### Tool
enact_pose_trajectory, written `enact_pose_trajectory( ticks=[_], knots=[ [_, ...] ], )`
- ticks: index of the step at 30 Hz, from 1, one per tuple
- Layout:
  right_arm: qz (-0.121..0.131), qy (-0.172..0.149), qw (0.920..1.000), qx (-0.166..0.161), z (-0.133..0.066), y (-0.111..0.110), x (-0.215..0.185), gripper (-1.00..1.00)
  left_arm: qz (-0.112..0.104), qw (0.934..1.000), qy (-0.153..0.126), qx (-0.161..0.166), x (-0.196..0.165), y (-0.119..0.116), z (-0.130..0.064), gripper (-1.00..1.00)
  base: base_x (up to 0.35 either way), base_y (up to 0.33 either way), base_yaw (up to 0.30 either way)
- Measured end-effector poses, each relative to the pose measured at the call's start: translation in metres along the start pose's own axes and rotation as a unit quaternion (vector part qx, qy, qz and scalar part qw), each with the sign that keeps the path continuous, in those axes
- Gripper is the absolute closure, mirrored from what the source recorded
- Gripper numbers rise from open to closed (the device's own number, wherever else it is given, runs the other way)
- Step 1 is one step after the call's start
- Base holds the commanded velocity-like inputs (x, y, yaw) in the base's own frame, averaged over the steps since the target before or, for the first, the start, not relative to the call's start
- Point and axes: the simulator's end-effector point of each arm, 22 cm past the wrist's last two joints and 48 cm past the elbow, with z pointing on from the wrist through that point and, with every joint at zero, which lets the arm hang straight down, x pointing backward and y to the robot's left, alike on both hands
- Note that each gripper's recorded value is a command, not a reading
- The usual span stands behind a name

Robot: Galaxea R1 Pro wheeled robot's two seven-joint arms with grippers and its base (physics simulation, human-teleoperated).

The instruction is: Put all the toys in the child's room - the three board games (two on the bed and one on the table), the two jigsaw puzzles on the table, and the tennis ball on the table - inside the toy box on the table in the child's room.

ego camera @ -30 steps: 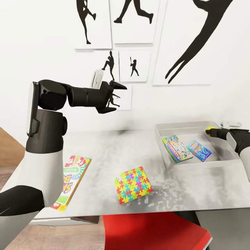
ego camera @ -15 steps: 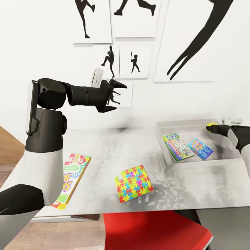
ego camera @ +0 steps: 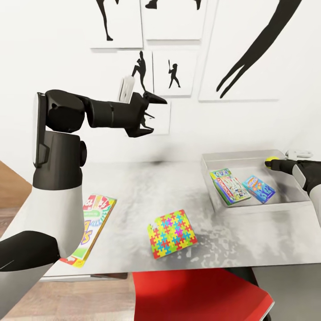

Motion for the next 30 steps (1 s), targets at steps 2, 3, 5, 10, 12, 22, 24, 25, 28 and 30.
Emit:
enact_pose_trajectory(
  ticks=[2, 3, 5, 10, 12, 22, 24, 25, 28, 30],
  knots=[
    [0.0, 0.002, 1.0, 0.0, 0.002, 0.0, 0.002, 1.0, 0.0, 1.0, 0.001, 0.001, 0.0, 0.0, 0.001, -1.0, 0.0, 0.0, 0.0],
    [-0.001, 0.003, 1.0, 0.0, 0.002, 0.001, 0.004, 1.0, -0.001, 1.0, 0.001, 0.001, 0.0, 0.0, 0.002, -1.0, 0.0, 0.0, 0.0],
    [-0.001, 0.005, 1.0, 0.0, 0.004, 0.001, 0.006, 1.0, -0.002, 1.0, 0.002, 0.001, 0.0, 0.002, 0.003, -1.0, 0.0, 0.0, 0.0],
    [-0.003, 0.009, 1.0, 0.0, 0.008, 0.002, 0.012, 1.0, -0.009, 1.0, 0.004, 0.001, 0.0, 0.005, 0.007, -1.0, 0.0, 0.0, 0.0],
    [-0.003, 0.011, 0.9999, 0.0, 0.009, 0.002, 0.014, 1.0, -0.011, 0.9999, 0.005, 0.001, 0.001, 0.007, 0.009, -1.0, 0.0, 0.0, 0.0],
    [-0.006, 0.019, 0.9998, 0.001, 0.016, 0.004, 0.025, 1.0, -0.019, 0.9998, 0.009, -0.002, 0.001, 0.015, 0.016, -1.0, 0.0, 0.0, 0.0],
    [-0.006, 0.02, 0.9998, 0.001, 0.018, 0.004, 0.027, 1.0, -0.02, 0.9998, 0.01, -0.003, 0.001, 0.017, 0.017, -1.0, 0.0, 0.0, 0.0],
    [-0.006, 0.021, 0.9998, 0.001, 0.018, 0.005, 0.028, 1.0, -0.021, 0.9997, 0.01, -0.003, 0.001, 0.018, 0.018, -1.0, 0.0, 0.0, 0.0],
    [-0.007, 0.023, 0.9997, 0.001, 0.02, 0.005, 0.031, 1.0, -0.022, 0.9997, 0.011, -0.004, 0.0, 0.021, 0.02, -1.0, 0.0, 0.0, 0.0],
    [-0.008, 0.025, 0.9997, 0.001, 0.022, 0.005, 0.033, 1.0, -0.024, 0.9996, 0.012, -0.005, 0.0, 0.024, 0.021, -1.0, 0.0, 0.0, 0.0]
  ],
)
